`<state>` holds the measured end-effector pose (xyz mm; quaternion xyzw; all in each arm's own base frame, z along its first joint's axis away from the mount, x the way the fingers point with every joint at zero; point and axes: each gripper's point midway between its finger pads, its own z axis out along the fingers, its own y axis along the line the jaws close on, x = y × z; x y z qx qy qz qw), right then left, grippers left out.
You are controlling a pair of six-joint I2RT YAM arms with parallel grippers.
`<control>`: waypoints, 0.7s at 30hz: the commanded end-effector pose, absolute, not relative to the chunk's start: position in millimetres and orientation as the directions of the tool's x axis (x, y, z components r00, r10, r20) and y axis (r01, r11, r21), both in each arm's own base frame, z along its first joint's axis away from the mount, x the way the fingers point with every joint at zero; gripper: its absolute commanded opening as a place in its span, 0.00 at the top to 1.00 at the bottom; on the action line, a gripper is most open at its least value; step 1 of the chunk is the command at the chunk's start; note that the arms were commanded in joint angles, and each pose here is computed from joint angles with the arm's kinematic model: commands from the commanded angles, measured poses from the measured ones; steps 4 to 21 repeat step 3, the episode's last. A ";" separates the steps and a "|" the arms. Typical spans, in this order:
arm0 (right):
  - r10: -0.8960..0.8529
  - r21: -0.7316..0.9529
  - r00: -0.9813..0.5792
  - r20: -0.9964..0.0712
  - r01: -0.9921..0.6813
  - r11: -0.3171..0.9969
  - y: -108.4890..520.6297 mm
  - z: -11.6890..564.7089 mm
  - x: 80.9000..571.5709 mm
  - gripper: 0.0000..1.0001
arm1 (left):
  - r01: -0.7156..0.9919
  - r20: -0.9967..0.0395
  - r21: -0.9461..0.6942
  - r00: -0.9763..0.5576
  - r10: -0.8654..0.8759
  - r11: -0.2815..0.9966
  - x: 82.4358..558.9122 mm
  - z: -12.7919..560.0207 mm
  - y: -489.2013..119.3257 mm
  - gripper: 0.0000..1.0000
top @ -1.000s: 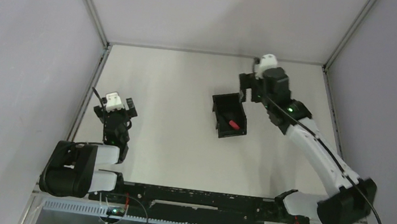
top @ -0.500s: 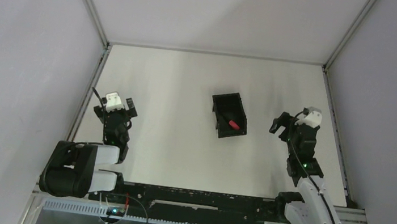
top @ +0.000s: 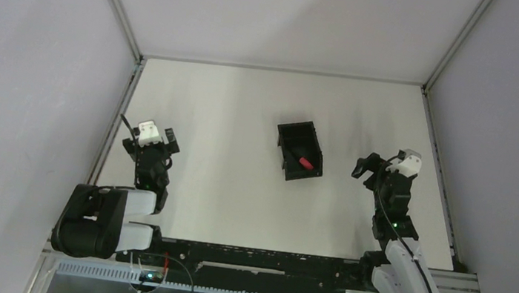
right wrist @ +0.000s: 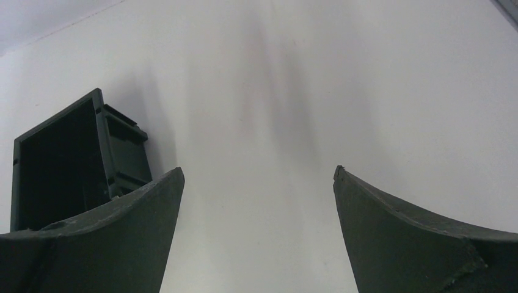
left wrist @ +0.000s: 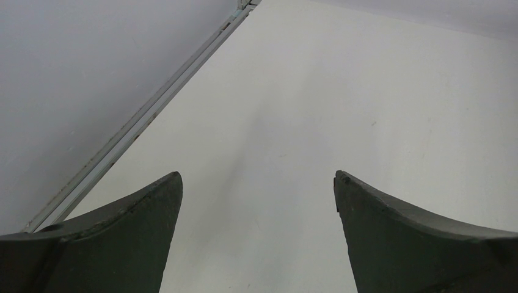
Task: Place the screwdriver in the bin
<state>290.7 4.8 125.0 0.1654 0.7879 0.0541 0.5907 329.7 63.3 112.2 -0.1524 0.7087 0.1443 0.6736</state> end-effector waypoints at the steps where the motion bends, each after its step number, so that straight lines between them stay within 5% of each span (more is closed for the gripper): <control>1: 0.349 0.313 -0.177 -0.920 0.201 0.928 1.8 143.8 297.6 0.00 | -0.403 -0.999 -0.032 0.026 -0.024 0.915 343.0 137.3 62.7 0.02; 21: 0.349 0.313 -0.177 -0.920 0.203 0.928 1.1 143.6 297.7 0.00 | -0.404 -0.999 -0.033 0.027 -0.025 0.914 342.9 137.4 62.8 0.02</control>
